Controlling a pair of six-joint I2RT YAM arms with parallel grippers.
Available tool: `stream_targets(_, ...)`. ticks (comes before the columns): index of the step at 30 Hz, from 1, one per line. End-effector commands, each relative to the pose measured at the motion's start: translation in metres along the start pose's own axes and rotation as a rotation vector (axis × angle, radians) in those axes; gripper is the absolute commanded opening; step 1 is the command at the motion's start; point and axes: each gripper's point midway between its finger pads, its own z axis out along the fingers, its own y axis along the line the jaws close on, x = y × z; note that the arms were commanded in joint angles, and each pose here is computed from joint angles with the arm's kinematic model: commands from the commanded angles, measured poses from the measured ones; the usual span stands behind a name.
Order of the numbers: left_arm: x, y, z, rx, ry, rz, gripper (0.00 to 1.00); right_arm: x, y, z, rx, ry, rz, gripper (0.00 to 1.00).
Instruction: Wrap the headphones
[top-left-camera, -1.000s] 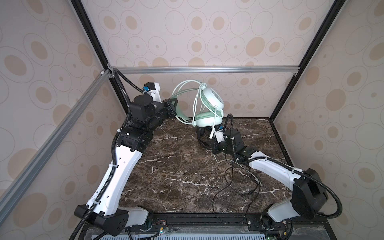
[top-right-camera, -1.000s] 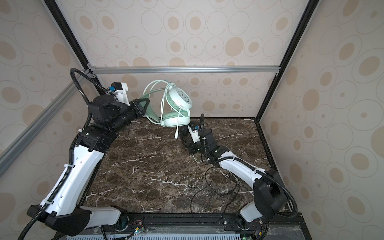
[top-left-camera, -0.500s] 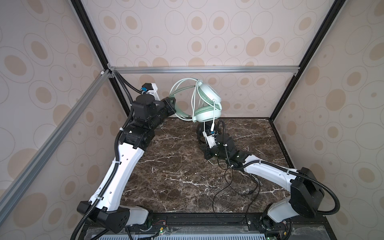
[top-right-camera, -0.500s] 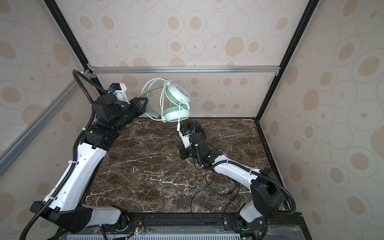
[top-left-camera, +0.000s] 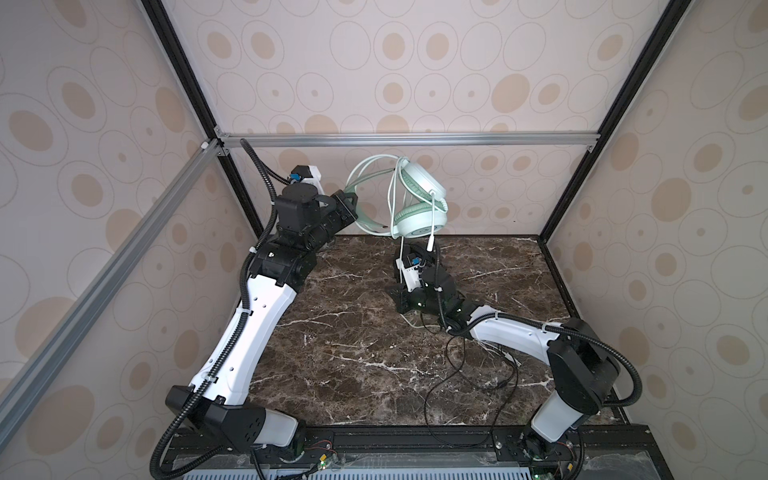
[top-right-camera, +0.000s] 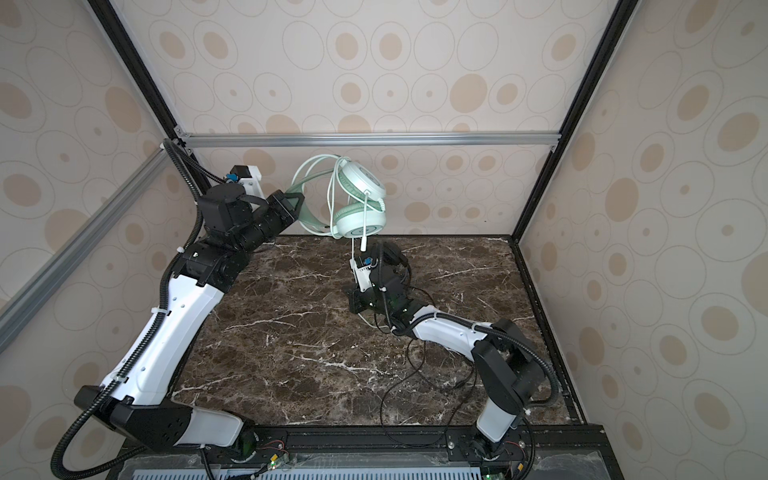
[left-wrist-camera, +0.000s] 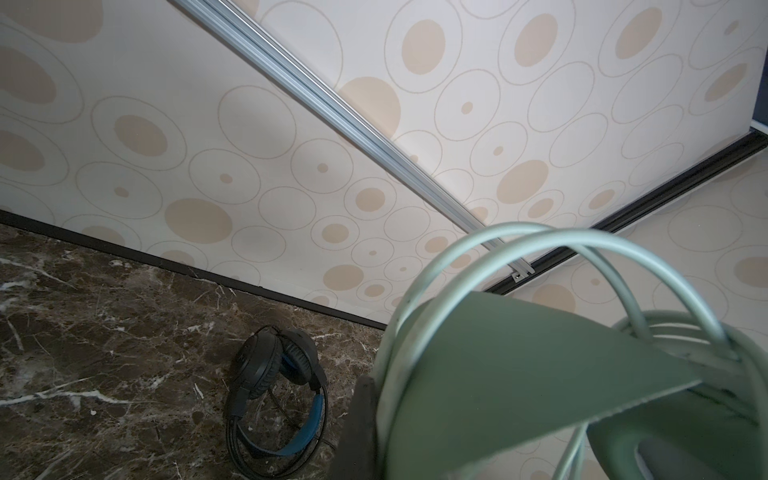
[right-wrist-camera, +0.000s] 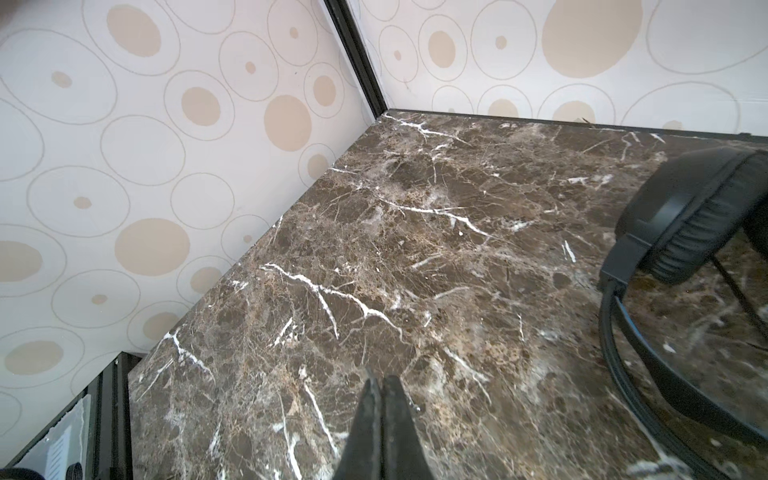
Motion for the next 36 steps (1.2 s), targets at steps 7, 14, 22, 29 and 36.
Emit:
stream_targets(7, -0.068, -0.055, -0.056, 0.176, -0.239, -0.075, 0.00, 0.009, 0.020, 0.015, -0.115, 0.037, 0.035, 0.02)
stream_targets(14, -0.073, -0.043, -0.040, 0.131, -0.284, -0.077, 0.00, 0.021, 0.039, 0.001, -0.118, 0.086, 0.062, 0.01)
stream_targets(22, -0.068, -0.012, -0.004, 0.013, -0.308, -0.065, 0.00, 0.035, 0.059, -0.022, -0.067, 0.153, -0.037, 0.00)
stream_targets(29, -0.050, 0.026, 0.021, -0.117, -0.293, -0.024, 0.00, 0.043, 0.077, -0.041, -0.010, 0.217, -0.187, 0.00)
stream_targets(36, -0.034, 0.064, 0.026, -0.258, -0.283, 0.086, 0.00, 0.032, 0.095, -0.059, 0.025, 0.253, -0.300, 0.00)
